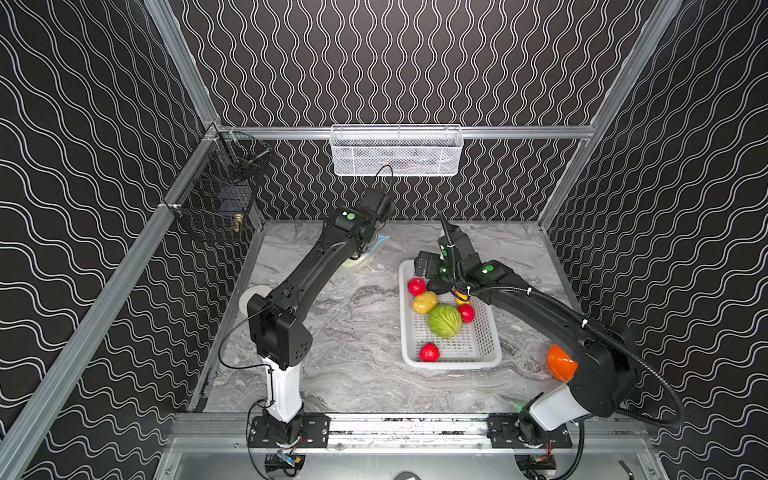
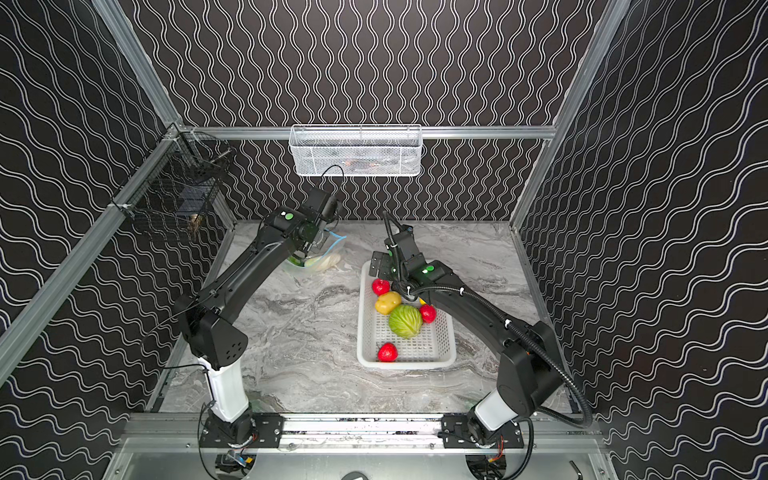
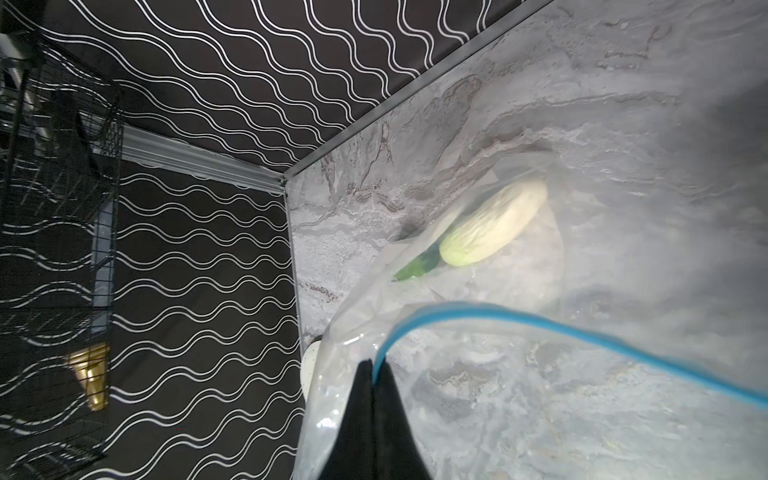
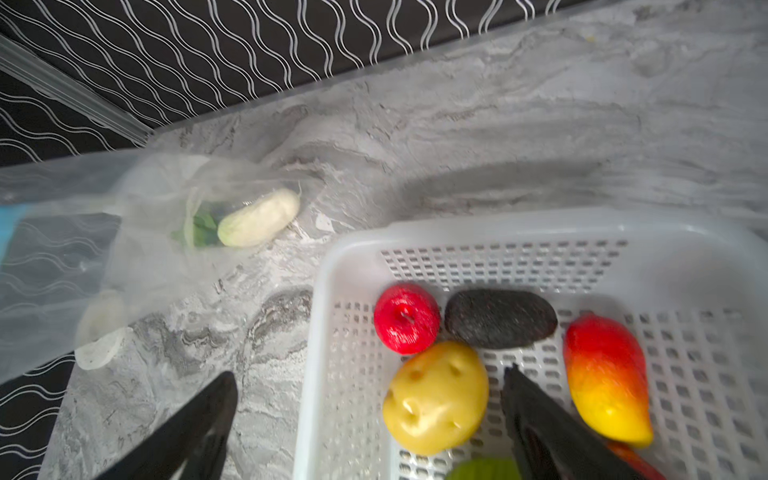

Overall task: Place the food in the zip-top bag and seal the zipper
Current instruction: 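Move the right gripper back over the basket above the green cabbage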

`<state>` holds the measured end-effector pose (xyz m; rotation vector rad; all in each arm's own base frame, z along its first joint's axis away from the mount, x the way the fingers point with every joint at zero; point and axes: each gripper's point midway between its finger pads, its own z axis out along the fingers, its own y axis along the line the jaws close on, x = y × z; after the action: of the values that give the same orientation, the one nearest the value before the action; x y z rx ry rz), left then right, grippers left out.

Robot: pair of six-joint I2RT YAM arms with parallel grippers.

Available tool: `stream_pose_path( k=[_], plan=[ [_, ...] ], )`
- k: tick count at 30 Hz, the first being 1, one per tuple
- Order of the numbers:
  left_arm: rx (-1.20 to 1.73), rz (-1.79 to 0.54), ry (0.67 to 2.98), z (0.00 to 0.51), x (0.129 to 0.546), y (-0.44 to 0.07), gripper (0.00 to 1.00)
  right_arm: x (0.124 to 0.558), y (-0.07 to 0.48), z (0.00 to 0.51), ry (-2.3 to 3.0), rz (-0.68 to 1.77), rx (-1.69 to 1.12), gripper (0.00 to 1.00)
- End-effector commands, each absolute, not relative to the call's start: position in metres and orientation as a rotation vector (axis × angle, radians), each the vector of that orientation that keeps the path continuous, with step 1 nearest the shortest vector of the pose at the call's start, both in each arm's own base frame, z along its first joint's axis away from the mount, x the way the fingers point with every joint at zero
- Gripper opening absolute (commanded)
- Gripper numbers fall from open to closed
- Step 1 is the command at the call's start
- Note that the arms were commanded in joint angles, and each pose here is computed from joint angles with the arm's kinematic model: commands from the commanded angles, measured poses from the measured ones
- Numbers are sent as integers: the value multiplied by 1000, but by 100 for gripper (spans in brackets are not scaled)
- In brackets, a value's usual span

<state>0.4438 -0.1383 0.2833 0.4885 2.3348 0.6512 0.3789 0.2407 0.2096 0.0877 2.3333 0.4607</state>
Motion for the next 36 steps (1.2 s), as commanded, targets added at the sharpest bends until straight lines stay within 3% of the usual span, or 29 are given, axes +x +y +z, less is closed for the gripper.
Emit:
stream_pose_path(
  k=[1, 17, 25, 36],
  plan=[
    [471, 539, 2360, 287, 438, -147, 0, 367, 231, 199, 2393, 433, 122, 99],
    [534, 143, 2484, 266, 412, -190, 0, 316, 194, 146, 2559, 348, 287, 99],
    [586, 55, 2500, 257, 402, -201, 0, 304, 182, 136, 2591, 301, 353, 99],
    [611, 122, 2479, 265, 406, -195, 0, 294, 179, 115, 2679, 248, 399, 99]
  ],
)
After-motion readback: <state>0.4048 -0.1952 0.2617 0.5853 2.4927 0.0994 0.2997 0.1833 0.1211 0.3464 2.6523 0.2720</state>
